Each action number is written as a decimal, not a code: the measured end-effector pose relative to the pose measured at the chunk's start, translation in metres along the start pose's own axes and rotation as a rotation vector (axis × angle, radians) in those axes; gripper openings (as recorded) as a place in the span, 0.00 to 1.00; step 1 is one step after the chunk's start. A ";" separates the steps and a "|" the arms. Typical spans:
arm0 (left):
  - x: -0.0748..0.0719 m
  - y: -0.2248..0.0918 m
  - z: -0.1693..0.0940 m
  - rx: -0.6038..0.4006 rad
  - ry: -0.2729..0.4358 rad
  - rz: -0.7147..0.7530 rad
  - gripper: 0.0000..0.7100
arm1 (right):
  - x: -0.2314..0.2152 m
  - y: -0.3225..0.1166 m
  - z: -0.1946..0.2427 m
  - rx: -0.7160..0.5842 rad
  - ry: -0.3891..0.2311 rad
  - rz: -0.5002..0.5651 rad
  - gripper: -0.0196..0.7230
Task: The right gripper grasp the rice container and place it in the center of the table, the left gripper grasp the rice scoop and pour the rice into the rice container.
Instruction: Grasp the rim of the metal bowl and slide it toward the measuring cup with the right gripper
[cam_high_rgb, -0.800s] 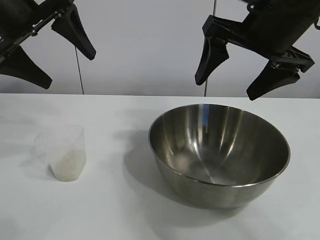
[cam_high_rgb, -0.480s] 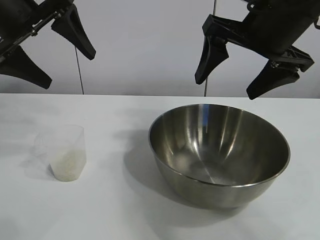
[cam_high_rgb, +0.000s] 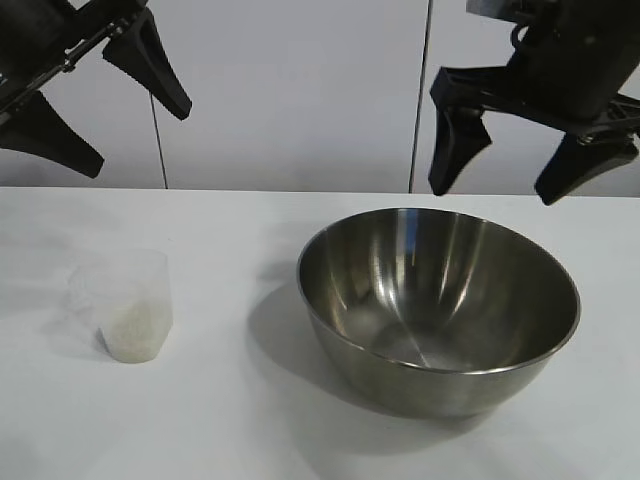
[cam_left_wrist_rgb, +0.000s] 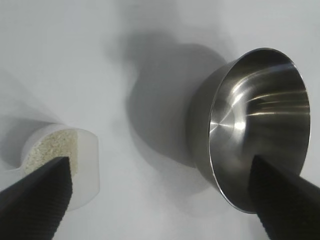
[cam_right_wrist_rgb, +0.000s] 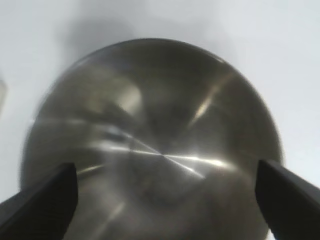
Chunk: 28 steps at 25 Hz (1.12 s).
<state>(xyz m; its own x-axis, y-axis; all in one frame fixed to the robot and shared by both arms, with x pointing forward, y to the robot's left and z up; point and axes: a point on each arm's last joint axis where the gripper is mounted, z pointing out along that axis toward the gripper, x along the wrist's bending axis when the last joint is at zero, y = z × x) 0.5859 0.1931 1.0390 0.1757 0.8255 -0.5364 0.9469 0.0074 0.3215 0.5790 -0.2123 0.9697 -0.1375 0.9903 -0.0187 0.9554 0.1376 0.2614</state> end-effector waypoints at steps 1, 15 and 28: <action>0.000 0.000 0.000 0.000 0.000 0.000 0.97 | -0.003 0.000 0.009 0.016 0.002 0.015 0.92; 0.000 0.000 0.000 0.000 0.000 0.000 0.97 | -0.002 0.001 0.052 0.076 0.081 0.087 0.40; 0.000 0.000 0.000 0.000 0.000 0.000 0.97 | 0.002 0.002 0.050 0.077 0.130 0.089 0.05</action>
<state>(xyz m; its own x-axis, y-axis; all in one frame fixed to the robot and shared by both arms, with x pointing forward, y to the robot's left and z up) 0.5859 0.1931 1.0390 0.1757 0.8255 -0.5364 0.9469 0.0074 0.3215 0.5935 -0.2097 0.9215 -0.0796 0.9886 0.1278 0.9819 0.0556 0.1813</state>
